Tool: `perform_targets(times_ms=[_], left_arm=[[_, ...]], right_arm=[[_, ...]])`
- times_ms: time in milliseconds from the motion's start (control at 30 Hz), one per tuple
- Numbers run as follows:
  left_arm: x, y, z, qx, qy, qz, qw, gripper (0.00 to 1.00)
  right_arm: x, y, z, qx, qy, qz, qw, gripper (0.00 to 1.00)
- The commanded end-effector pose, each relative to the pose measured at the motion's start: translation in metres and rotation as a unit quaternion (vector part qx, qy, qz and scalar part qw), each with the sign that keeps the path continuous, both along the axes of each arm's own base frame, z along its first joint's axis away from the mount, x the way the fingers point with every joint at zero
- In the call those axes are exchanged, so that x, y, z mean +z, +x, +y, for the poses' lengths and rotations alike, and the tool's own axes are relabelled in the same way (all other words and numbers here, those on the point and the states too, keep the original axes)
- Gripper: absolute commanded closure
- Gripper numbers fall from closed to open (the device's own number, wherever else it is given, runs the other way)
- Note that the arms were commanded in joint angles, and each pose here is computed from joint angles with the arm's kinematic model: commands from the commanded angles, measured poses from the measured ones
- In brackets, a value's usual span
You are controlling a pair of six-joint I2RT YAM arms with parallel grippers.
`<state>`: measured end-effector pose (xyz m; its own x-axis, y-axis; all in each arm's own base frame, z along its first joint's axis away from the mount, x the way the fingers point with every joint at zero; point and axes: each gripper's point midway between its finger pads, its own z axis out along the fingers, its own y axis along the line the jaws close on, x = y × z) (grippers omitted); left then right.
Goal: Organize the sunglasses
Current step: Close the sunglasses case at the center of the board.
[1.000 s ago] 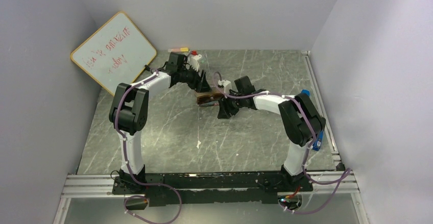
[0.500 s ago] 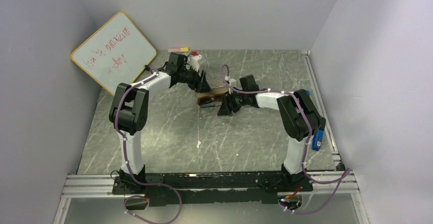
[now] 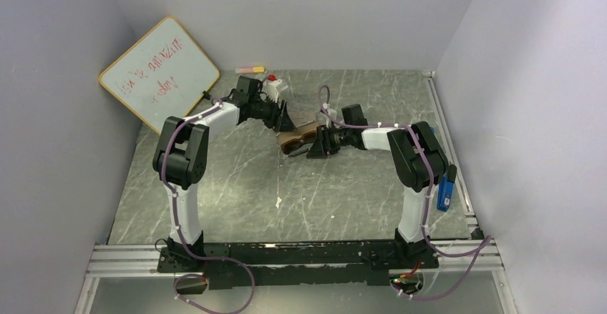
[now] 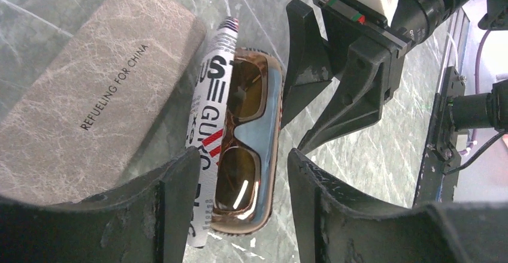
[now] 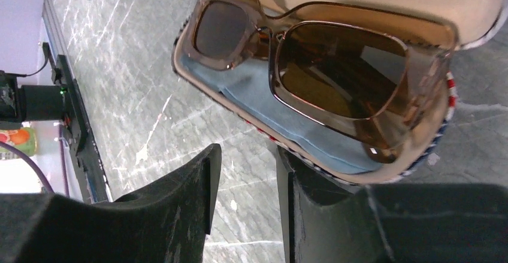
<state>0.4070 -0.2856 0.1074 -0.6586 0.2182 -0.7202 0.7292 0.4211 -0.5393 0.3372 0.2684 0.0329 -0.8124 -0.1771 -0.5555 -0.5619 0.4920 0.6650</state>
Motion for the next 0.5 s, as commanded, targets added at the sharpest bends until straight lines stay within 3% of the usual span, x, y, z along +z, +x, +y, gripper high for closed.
perform_targets(times_ms=[0,467], left_arm=[[0.0233,-0.0133,-0.0039,-0.016,-0.020,-0.004,1.000,0.40],[0.0252,-0.0198,-0.0060,-0.018,-0.038,0.006,0.999,0.51]], right_arm=[[0.0116,0.0100,0.0067,0.004,0.028,-0.016,0.999,0.57],[0.0041,0.0146,0.0010,-0.008,0.024,-0.013,1.000,0.59]])
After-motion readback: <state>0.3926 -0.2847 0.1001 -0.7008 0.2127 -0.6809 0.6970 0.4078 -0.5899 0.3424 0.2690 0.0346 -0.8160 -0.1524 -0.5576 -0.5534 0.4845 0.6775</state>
